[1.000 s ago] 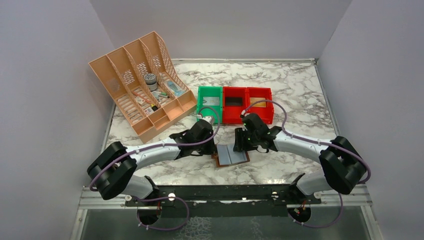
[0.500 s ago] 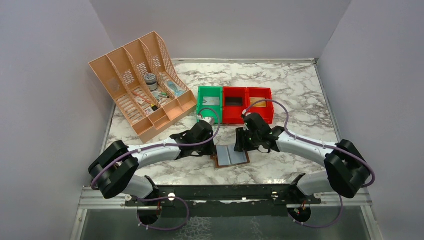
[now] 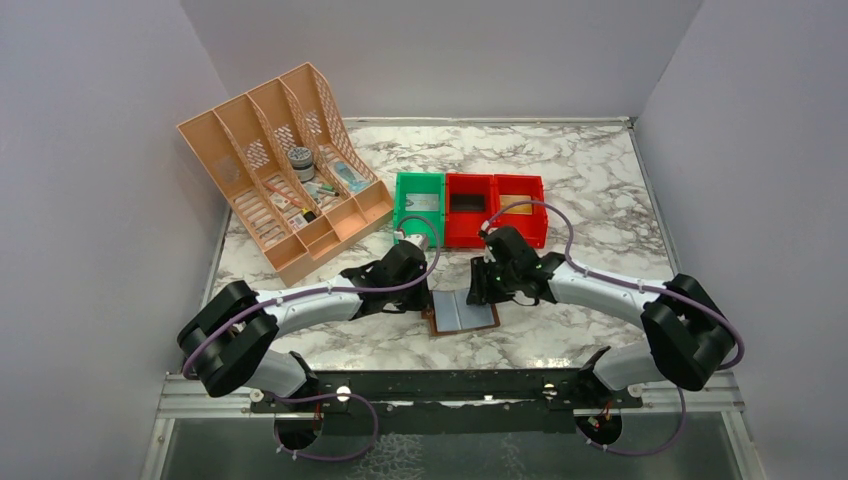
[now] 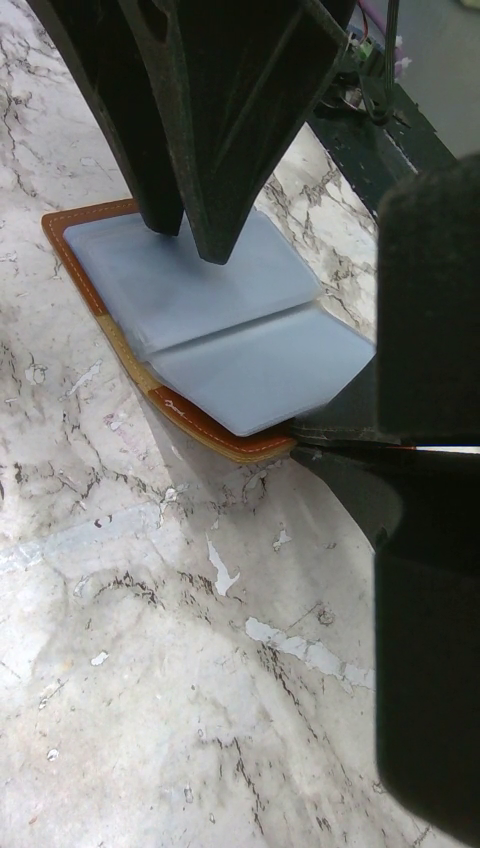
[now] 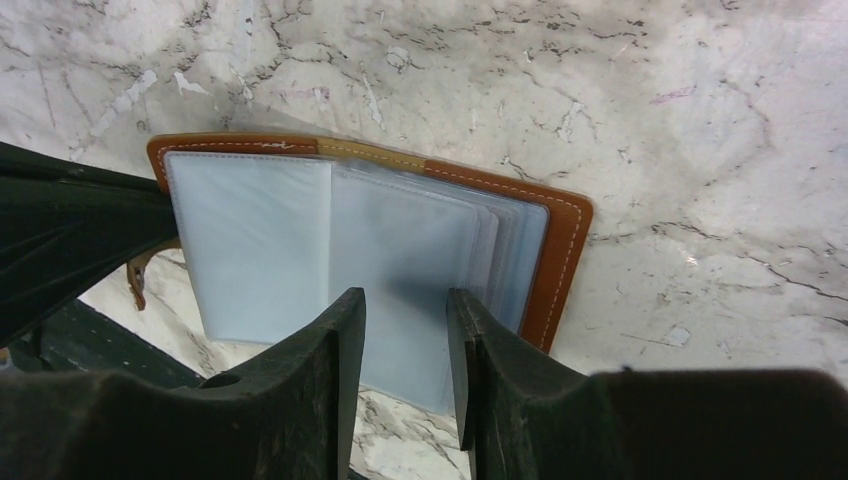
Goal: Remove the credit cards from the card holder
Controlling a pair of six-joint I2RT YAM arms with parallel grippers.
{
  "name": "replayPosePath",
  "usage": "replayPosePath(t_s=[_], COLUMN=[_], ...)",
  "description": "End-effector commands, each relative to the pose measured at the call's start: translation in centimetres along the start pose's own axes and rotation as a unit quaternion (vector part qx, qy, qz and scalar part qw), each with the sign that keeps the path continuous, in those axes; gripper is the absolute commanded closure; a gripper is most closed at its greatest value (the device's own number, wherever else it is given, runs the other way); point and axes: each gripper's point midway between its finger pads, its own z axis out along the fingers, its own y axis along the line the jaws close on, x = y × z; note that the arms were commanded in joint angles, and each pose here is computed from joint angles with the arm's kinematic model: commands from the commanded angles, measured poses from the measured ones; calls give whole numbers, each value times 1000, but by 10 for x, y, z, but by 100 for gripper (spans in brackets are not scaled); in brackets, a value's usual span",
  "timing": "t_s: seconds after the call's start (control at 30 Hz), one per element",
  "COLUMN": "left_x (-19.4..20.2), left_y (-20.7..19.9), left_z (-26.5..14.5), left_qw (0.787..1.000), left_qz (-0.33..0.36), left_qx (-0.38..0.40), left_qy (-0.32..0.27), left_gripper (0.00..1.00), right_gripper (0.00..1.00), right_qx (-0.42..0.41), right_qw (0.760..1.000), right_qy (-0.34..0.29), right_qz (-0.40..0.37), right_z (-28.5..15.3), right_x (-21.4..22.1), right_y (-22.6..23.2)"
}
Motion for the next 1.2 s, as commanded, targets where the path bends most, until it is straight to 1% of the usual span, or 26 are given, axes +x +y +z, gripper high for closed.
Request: replayPosePath(t_s=[0.0, 0.17, 0.3, 0.37, 0.47, 0.57, 0.67, 0.8, 0.87, 1.03, 1.17], left_x=[7, 6, 7, 7, 8, 9, 9, 9, 10, 11, 11], left_y=[3, 2, 2, 2, 3, 5, 5, 5, 5, 4, 4], left_z=[3, 3, 4, 4, 3, 4, 4, 5, 6, 8, 7], left_qw=[1000, 1000, 1000, 1000, 1000, 1000, 1000, 1000, 1000, 1000, 1000], left_qz=[5, 4, 4, 5, 3, 2, 2, 3, 2, 3, 1], left_qx=[-3, 0, 1, 0, -1, -3, -3, -3, -2, -1, 0], left_qy=[6, 6, 7, 6, 6, 6, 6, 8, 9, 13, 12], left_gripper=[100, 100, 100, 100, 100, 100, 100, 100, 100, 100, 100], right_gripper=[66, 72, 71, 68, 59, 53, 52, 52, 52, 61, 69], right_qx=[-26, -61, -81, -65, -15, 21, 27, 8, -8, -31, -33], right_qw=[1000, 998, 997, 998, 999, 999, 999, 1000, 1000, 999, 999], right_qy=[-10, -18, -19, -15, -29, -36, -27, -8, 1, -2, -12], right_qz=[1, -1, 4, 11, 22, 21, 14, 17, 19, 16, 10], right_z=[-2, -9, -10, -9, -11, -15, -13, -5, -1, 0, -4], right_x=[-1, -6, -8, -7, -10, -9, -4, 6, 10, 7, 2], right_y=[9, 23, 31, 26, 9, -5, -9, -6, -1, 8, 10])
